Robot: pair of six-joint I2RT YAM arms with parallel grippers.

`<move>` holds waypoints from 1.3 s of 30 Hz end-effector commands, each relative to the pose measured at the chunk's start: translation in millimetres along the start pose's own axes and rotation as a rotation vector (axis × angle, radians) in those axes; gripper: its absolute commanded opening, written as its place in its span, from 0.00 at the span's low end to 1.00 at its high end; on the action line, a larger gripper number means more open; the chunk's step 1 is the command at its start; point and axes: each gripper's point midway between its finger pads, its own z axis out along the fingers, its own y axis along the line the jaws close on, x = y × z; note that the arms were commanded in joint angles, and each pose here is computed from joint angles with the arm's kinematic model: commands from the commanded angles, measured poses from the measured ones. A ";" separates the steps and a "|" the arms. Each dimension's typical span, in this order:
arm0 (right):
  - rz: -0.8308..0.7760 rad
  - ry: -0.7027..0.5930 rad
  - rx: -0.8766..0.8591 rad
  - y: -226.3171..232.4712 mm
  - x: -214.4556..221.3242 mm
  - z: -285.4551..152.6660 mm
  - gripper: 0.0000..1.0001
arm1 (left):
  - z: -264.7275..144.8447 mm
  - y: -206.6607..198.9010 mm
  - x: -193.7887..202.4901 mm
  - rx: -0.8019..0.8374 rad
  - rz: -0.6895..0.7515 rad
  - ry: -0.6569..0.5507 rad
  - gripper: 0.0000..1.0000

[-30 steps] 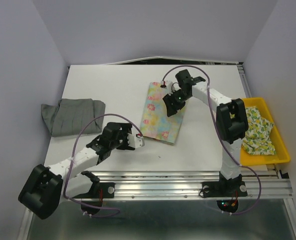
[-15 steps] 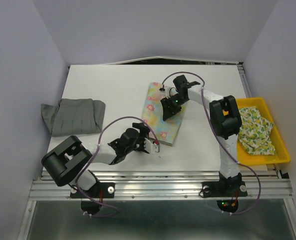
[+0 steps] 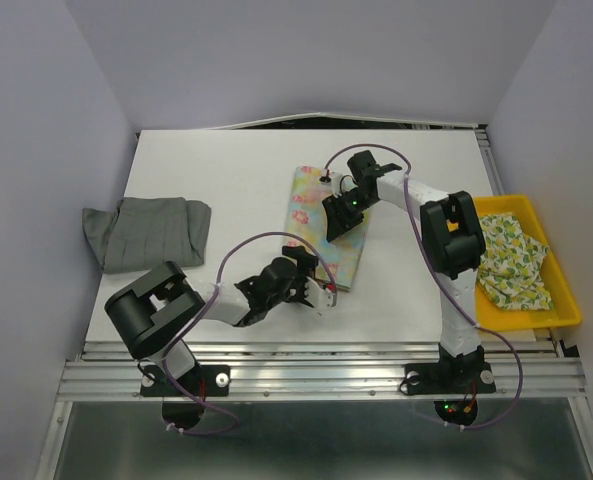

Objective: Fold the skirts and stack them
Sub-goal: Fold the skirt

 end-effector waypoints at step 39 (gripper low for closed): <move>0.058 0.216 0.031 -17.4 68.6 31.7 0.51 | 8.5 -38.7 -20.2 0.335 -0.123 0.026 0.77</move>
